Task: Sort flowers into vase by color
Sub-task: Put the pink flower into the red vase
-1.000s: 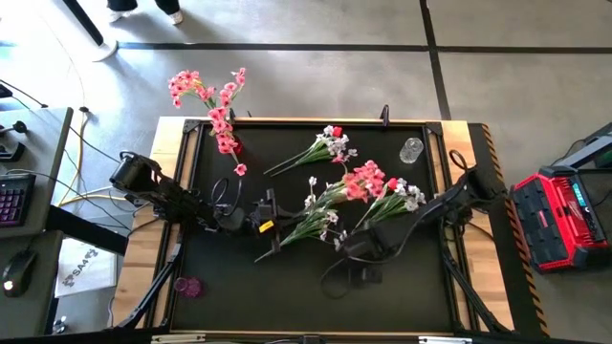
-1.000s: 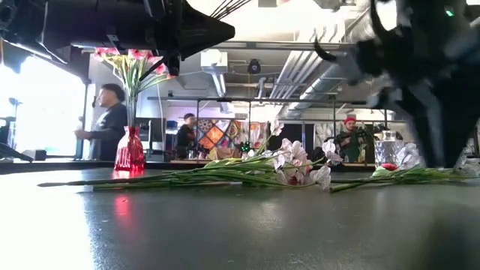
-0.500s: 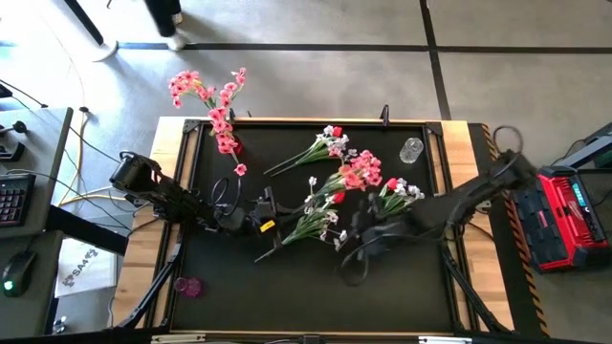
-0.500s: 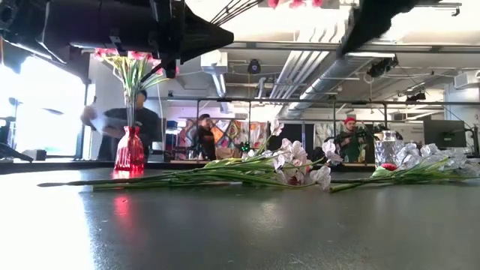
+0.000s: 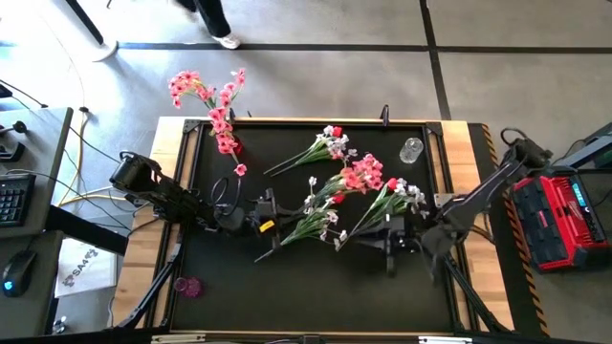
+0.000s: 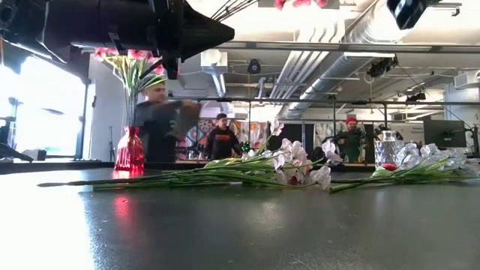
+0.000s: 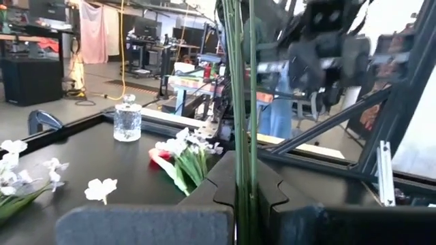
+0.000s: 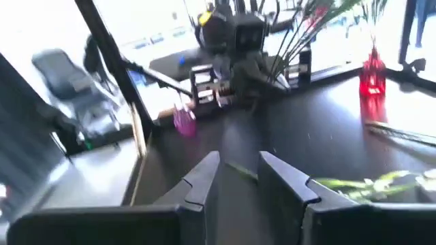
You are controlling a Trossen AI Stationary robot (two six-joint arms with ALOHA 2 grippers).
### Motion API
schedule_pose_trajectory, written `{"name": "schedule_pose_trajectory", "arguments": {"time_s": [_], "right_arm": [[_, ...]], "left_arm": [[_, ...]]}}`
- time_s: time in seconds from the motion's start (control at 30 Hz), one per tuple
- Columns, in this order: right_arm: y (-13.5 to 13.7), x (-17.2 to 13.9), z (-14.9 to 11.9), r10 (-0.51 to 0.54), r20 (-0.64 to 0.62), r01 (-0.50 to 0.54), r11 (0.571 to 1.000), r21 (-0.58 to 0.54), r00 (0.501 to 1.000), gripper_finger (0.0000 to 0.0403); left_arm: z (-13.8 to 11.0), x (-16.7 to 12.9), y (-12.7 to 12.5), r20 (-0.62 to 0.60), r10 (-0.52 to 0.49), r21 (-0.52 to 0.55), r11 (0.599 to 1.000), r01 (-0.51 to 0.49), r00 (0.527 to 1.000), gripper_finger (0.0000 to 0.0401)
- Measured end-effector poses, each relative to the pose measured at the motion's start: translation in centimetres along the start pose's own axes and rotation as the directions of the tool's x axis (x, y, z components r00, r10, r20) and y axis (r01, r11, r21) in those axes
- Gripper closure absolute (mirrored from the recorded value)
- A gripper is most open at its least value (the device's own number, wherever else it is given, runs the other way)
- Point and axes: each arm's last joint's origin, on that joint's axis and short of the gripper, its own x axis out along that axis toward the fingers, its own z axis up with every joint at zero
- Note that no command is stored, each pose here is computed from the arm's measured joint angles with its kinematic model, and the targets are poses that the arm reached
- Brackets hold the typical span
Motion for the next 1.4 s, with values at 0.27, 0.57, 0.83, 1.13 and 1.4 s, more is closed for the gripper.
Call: {"name": "schedule_pose_trajectory", "arguments": {"time_s": [0.27, 0.57, 0.83, 1.13, 1.4], "right_arm": [[-2.7, 2.1, -2.7, -0.026, 0.218, 0.033, 0.999, -0.029, 0.976, 0.0278], [-3.6, 7.7, -1.0, 0.002, 0.365, 0.043, 0.992, -0.115, 0.931, 0.0186], [-4.7, 10.9, 0.6, 0.064, 0.374, -0.015, 0.991, -0.134, 0.925, 0.0210], [-5.1, 11.7, 1.6, 0.053, 0.378, 0.000, 0.990, -0.140, 0.924, 0.0305], [-4.8, 13.2, 1.8, 0.010, 0.232, 0.034, 0.982, -0.184, 0.973, 0.0394]], "left_arm": [[0.1, 0.0, -0.3, -0.003, -0.102, -0.059, 0.993, 0.102, 0.995, 0.0401], [0.1, 0.0, -0.3, -0.002, -0.106, -0.096, 0.990, 0.105, 0.994, 0.0401], [0.0, 0.0, -0.3, -0.007, -0.105, -0.096, 0.990, 0.104, 0.994, 0.0401], [-0.5, 0.0, -0.3, -0.062, -0.113, -0.076, 0.991, 0.108, 0.992, 0.0401], [-1.2, -0.1, -0.2, -0.131, -0.111, -0.072, 0.992, 0.102, 0.985, 0.0397]]}}
